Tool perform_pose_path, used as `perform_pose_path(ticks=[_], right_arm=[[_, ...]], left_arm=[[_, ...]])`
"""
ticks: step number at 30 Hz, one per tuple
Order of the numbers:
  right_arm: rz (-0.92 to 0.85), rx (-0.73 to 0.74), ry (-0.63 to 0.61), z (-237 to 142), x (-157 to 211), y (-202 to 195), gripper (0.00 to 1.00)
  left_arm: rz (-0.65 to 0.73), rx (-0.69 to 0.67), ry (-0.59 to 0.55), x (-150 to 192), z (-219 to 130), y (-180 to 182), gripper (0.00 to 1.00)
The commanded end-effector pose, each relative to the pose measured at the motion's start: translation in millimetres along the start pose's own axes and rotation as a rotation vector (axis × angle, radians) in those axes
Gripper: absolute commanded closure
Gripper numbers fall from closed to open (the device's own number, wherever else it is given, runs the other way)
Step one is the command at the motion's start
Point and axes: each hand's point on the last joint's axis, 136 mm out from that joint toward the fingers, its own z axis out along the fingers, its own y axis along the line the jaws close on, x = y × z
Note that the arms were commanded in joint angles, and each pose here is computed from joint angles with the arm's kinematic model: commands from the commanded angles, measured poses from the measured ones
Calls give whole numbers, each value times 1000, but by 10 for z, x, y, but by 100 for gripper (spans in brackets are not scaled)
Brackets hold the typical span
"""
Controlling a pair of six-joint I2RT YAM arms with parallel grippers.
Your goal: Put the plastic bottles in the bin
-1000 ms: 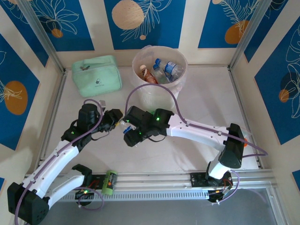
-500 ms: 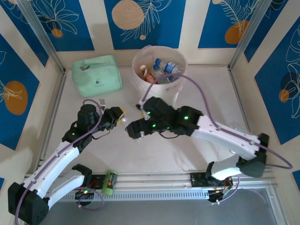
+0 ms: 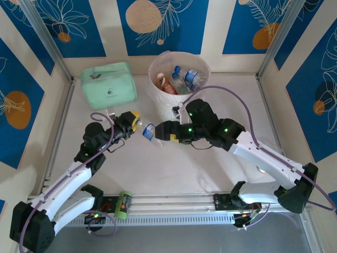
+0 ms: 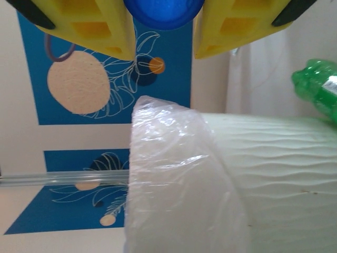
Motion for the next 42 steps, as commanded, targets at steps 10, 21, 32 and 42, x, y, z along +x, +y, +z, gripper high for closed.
perform_pose_path(ticks=[10,21,32,42], right_arm=[[4,-127,42,106,-12,279,21],[-26,-86,-10,-42,-141,296,42],[-147,75,-257,-554,-773,467,41],[-41,312,-521,-823,-1720,120,40]], left_arm=[[-26,150,-8,-26,13,-284,100],[-3,125,1,-24,44,-262,90],[346,-215,-55,-162,-262,-391,0],[416,-425,-77,-217,-515,-57,0]])
